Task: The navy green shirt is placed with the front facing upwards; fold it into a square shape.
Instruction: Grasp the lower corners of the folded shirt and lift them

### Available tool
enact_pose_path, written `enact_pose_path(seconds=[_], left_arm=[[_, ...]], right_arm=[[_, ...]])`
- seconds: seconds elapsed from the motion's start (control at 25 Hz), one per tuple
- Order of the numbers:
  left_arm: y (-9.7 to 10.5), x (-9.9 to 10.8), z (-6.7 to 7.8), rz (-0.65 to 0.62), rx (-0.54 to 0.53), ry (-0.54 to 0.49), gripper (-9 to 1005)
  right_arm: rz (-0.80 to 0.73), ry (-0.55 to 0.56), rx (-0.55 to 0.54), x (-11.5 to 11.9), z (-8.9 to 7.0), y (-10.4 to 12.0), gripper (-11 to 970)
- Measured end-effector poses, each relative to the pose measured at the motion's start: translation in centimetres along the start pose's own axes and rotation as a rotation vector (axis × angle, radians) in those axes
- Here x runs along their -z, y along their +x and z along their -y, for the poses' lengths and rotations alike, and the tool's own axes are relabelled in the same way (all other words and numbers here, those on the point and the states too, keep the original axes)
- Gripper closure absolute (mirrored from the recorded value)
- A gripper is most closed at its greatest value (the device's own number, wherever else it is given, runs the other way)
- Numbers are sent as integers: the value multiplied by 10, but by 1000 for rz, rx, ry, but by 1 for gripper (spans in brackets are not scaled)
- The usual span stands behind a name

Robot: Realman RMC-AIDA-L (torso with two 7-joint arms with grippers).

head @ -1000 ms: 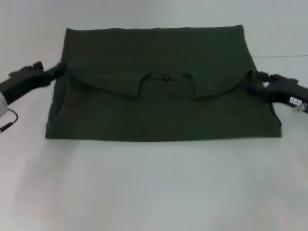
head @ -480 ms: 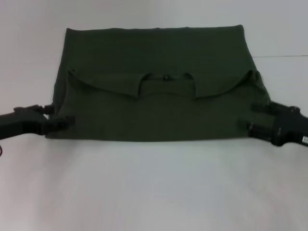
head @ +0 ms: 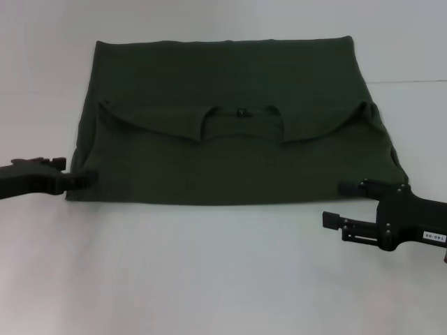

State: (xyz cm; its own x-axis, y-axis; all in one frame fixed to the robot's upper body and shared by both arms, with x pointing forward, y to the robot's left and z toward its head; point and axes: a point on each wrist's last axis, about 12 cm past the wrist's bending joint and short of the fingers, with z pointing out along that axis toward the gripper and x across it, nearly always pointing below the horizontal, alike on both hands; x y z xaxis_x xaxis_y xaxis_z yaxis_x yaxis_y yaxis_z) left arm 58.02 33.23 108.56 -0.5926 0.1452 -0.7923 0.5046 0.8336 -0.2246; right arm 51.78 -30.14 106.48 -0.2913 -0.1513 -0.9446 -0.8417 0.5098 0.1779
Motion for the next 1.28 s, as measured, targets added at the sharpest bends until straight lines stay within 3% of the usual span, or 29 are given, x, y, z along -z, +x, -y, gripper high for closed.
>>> enact_pose_path(seconds=[0.24, 0.8, 1.28], left_arm=[[3, -11, 2, -99, -75, -30, 180], [0, -20, 5, -106, -95, -51, 185], [4, -29, 10, -163, -138, -52, 247]], right_arm=[[-21, -65, 20, -5, -6, -1, 173], [-19, -71, 20, -8, -6, -3, 180], [-14, -58, 10, -6, -5, -3, 184]])
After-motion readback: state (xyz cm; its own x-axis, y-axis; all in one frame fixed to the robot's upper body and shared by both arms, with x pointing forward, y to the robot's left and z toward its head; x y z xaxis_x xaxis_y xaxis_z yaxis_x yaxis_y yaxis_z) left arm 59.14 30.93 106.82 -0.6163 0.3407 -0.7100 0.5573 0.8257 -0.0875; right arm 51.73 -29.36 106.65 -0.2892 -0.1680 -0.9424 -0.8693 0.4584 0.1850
